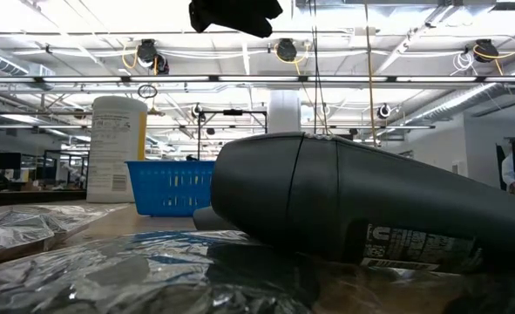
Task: Pick & Place Travel size toiletries
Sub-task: Put the toothpaste into the right yellow bin
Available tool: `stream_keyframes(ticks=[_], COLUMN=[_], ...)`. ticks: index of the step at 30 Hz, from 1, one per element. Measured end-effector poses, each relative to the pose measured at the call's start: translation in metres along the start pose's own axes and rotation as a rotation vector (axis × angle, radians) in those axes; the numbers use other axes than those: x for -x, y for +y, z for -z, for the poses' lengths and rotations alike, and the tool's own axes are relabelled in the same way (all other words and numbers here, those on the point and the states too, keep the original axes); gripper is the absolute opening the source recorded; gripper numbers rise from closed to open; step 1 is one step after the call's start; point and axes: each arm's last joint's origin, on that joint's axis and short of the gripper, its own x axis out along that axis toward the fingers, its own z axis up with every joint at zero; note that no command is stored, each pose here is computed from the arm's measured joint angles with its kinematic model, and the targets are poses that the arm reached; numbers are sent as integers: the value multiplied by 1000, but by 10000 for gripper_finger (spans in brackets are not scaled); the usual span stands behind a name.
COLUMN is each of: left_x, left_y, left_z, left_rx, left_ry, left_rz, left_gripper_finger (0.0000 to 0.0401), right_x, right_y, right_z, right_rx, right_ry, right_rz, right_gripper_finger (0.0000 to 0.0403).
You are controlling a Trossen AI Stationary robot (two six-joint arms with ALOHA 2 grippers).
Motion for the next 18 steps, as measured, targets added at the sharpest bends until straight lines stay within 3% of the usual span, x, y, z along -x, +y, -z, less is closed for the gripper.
stream_keyframes(ticks=[5,14,18], left_x=[0,-1,-1], left_y=[0,5,6], left_z=[1,5,5], left_rx=[-6,-22,-18], left_ry=[11,60,61], left_rz=[-3,-33,-36], left_gripper_finger=[161,161,161], right_x=[5,2,1], right_y=[-11,-24,-31], right_z=[12,16,20], right_rx=[-11,15,19], right_ry=[106,189,205], right_rz=[157,159,203], right_gripper_finger=[19,23,47])
